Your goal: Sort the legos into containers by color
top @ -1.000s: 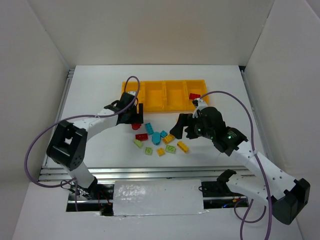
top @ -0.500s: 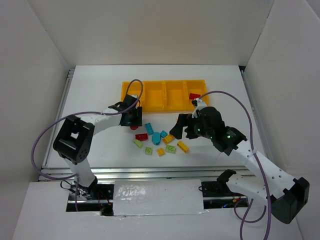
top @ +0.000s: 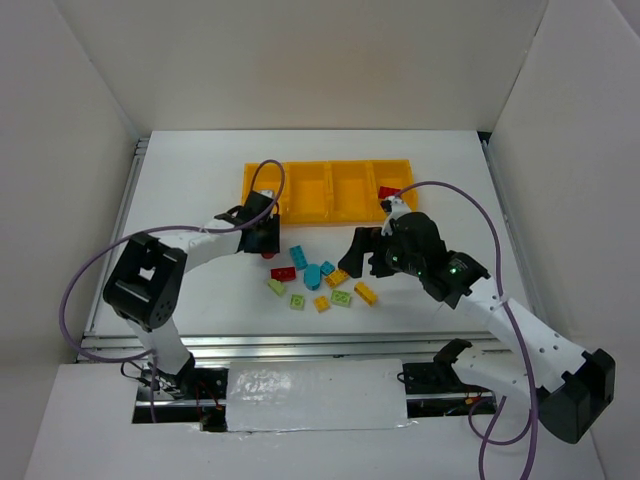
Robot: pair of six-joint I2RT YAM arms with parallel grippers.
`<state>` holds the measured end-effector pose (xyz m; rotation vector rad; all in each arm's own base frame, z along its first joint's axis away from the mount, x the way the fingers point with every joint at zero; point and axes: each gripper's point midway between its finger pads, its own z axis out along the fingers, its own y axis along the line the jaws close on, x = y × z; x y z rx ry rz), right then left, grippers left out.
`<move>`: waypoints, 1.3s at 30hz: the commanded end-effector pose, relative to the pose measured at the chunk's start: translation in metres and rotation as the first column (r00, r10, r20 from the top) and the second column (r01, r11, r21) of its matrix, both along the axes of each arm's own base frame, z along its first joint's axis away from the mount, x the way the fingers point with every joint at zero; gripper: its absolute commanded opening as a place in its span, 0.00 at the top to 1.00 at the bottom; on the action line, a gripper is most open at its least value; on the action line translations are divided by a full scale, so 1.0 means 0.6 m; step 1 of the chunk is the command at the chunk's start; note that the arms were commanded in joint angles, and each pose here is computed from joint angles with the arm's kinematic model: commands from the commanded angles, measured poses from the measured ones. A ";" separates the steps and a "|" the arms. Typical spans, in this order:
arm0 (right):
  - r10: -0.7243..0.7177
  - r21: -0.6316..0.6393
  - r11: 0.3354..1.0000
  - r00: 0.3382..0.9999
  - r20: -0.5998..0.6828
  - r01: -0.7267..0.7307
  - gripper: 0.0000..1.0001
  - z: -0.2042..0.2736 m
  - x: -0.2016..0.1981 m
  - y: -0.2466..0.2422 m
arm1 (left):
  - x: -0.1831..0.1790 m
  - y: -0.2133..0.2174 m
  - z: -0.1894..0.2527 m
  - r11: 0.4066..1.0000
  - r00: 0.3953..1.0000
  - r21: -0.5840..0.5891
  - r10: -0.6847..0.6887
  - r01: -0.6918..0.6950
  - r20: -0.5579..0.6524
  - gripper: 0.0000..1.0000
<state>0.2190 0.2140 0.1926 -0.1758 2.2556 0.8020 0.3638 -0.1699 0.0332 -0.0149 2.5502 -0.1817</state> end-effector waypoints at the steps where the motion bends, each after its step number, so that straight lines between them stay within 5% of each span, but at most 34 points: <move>1: -0.012 0.028 1.000 0.999 0.046 0.011 0.01 0.012 0.016 0.009 | -0.012 0.001 0.038 0.999 0.998 -0.028 -0.016 0.018 0.054 1.00; 12: -0.082 0.175 0.981 0.997 0.016 0.078 0.01 0.022 0.076 0.043 | -0.055 -0.024 0.185 0.970 0.958 -0.184 -0.108 0.160 0.265 1.00; 23: -0.032 0.384 0.922 0.997 -0.066 0.055 0.04 0.078 0.148 0.154 | -0.149 -0.130 0.270 0.798 0.813 -0.291 -0.374 0.527 0.446 1.00; 28: -0.012 0.351 0.935 0.992 -0.127 0.057 0.06 0.046 0.142 0.185 | -0.174 -0.155 0.289 0.748 0.758 -0.277 -0.429 0.603 0.491 1.00; 39: 0.072 0.383 0.924 0.981 -0.181 0.003 0.17 0.024 0.081 0.198 | -0.163 -0.162 0.304 0.761 0.748 -0.250 -0.421 0.599 0.513 1.00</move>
